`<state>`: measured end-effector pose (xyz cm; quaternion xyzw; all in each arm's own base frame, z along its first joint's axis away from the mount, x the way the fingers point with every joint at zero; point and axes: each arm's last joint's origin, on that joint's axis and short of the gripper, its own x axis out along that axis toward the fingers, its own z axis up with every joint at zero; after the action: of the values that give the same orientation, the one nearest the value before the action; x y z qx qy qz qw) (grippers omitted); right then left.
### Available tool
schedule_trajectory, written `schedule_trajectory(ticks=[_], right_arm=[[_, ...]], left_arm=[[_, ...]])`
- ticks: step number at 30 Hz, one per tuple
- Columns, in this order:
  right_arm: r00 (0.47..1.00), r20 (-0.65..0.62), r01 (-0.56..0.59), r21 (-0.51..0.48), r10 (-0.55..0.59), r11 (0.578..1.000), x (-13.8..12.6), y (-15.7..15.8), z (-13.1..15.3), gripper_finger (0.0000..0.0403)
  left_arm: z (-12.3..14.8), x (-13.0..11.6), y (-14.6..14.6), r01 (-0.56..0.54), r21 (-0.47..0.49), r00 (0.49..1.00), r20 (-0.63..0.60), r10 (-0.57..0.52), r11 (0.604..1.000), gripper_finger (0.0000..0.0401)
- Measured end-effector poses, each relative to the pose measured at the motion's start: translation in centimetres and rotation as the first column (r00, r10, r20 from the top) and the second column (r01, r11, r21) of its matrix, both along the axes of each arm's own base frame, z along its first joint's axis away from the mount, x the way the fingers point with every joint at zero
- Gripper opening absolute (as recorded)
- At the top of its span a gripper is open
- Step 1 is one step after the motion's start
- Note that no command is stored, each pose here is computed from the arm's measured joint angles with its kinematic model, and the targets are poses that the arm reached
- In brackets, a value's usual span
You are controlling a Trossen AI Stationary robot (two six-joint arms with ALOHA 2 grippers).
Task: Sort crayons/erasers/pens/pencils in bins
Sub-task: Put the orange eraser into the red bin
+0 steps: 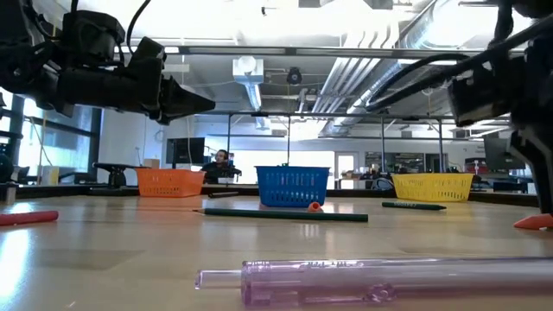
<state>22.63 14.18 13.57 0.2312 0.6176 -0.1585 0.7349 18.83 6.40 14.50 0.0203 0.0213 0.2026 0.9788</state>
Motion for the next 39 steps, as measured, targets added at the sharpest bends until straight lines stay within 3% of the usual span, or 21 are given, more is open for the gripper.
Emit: schedule_trajectory(ticks=[13,17,22,31,39], right_arm=[[1.0,-0.023,-0.008,-0.05,0.007,0.999,0.0,-0.2,-0.5,0.0008],[0.996,-0.037,-0.088,-0.073,0.085,0.993,0.7,0.0,0.5,0.0009],[0.99,0.034,-0.133,-0.079,0.136,0.988,3.2,-1.1,3.3,0.0004],[0.94,0.206,-0.23,-0.208,0.273,0.951,8.0,-7.6,9.1,0.0001],[0.953,0.267,-0.056,-0.304,0.141,0.951,10.2,-18.5,11.7,0.0001]], left_arm=[[-0.2,-0.2,-0.1,0.0,-0.002,1.0,-0.008,0.0,1.0,0.0],[-0.2,-0.2,-0.1,-0.001,-0.002,1.0,-0.008,0.001,1.0,0.0],[-0.2,-0.2,-0.1,-0.001,-0.002,1.0,-0.007,0.001,1.0,0.0],[-0.1,-0.2,-0.1,-0.001,-0.004,1.0,0.001,0.001,1.0,0.0],[-0.1,-0.2,-0.1,-0.001,-0.007,1.0,0.005,0.001,1.0,0.0]])
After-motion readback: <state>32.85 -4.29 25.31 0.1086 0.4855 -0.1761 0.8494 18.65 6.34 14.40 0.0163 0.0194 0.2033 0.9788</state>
